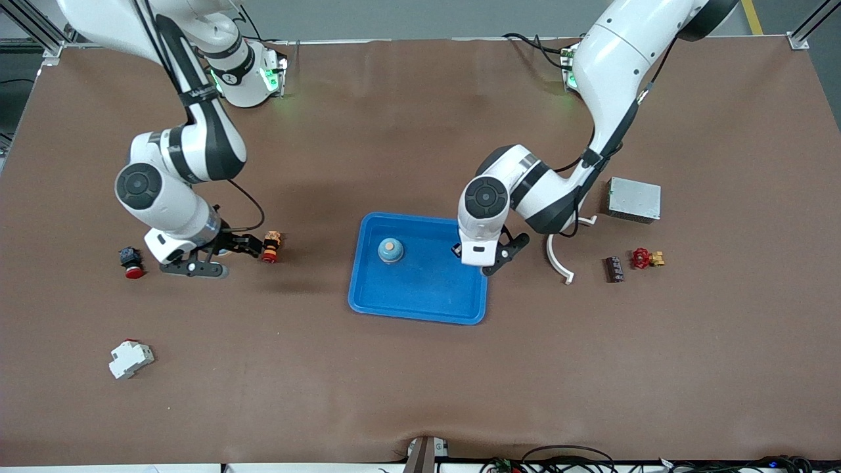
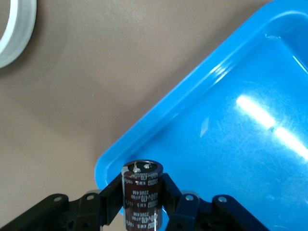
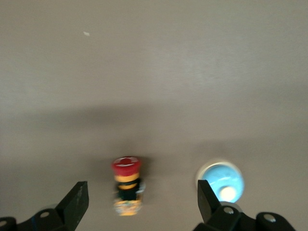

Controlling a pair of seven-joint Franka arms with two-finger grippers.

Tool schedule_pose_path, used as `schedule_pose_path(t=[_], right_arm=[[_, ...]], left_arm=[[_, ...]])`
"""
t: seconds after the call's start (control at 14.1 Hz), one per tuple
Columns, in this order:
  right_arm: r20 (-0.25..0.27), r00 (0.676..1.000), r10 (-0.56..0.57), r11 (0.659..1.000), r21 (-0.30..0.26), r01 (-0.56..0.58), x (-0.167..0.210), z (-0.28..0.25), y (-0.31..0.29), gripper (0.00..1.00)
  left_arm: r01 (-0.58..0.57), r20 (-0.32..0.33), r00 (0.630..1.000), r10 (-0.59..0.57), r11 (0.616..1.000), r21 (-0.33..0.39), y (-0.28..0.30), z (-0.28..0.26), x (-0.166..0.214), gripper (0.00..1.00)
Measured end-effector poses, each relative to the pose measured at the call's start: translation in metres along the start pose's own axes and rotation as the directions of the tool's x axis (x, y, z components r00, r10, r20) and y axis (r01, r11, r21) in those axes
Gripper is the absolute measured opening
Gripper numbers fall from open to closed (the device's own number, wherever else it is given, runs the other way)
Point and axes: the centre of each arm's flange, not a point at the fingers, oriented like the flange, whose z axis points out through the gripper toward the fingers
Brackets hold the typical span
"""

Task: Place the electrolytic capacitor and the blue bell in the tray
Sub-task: 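Move the right gripper to the second bell while the left gripper lowers the capacitor, then grasp the second bell with the right gripper while the left gripper releases the capacitor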

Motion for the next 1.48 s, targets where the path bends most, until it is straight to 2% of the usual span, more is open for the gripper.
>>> schedule_pose_path(t=[0.35,0.71,1.48], right_arm=[[-0.041,0.996,-0.073,0.997,-0.002,0.073,-0.019,0.035,0.07,1.0],[-0.082,0.993,-0.086,0.996,-0.005,0.086,-0.047,0.062,0.078,1.0],[-0.057,0.995,-0.076,0.997,-0.007,0.075,-0.062,0.088,0.085,1.0]], left_arm=[[0.079,0.01,0.997,-0.079,0.996,-0.034,0.01,0.016,-0.022,0.35],[0.095,0.017,0.995,-0.094,0.995,-0.009,0.009,0.039,-0.016,0.35],[0.11,0.016,0.994,-0.11,0.994,0.009,0.006,0.057,-0.005,0.35]])
